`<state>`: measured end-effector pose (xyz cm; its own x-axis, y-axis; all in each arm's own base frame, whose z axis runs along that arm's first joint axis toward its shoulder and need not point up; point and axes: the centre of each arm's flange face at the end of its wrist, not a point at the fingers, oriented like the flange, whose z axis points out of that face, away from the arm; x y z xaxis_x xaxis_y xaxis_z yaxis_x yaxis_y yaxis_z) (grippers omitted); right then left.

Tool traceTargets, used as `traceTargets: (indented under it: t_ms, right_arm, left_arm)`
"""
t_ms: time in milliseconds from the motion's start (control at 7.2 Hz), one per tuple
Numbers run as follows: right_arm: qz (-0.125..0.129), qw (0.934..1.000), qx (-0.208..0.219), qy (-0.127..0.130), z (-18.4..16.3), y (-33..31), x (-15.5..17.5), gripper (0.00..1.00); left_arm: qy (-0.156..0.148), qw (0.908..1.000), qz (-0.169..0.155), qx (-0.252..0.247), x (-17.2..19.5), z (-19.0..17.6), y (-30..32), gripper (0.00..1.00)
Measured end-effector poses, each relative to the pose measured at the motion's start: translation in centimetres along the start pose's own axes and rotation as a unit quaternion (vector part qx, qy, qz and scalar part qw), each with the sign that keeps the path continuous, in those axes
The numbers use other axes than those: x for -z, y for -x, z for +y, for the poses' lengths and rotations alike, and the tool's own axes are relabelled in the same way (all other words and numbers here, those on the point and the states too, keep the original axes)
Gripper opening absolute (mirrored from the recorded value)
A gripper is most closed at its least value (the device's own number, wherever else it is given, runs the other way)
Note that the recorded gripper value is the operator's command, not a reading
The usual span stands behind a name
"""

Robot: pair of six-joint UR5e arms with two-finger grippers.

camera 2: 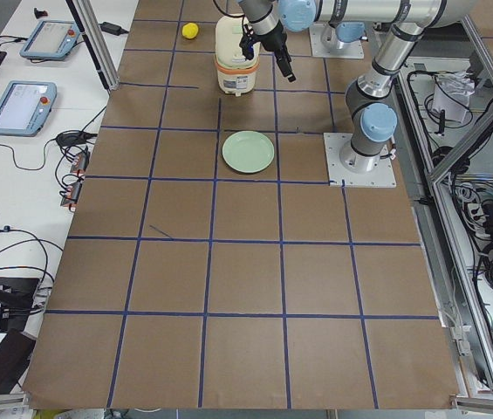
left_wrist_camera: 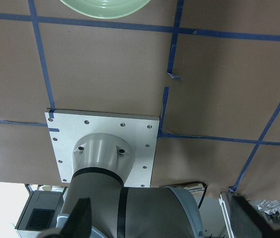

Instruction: Press rice cooker button

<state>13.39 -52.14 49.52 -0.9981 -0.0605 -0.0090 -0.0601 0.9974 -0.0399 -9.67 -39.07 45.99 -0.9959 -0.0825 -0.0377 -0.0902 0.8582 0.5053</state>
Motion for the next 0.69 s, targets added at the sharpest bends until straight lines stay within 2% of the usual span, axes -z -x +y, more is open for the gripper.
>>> traceTargets:
  t_ms: [694]
  right_arm:
    - [-0.004, 1.0000, -0.001, 0.003, -0.06, 0.09, -0.16, 1.00]
  left_arm:
    - [0.000, 1.0000, 0.000, 0.000, 0.00, 0.00, 0.00, 1.00]
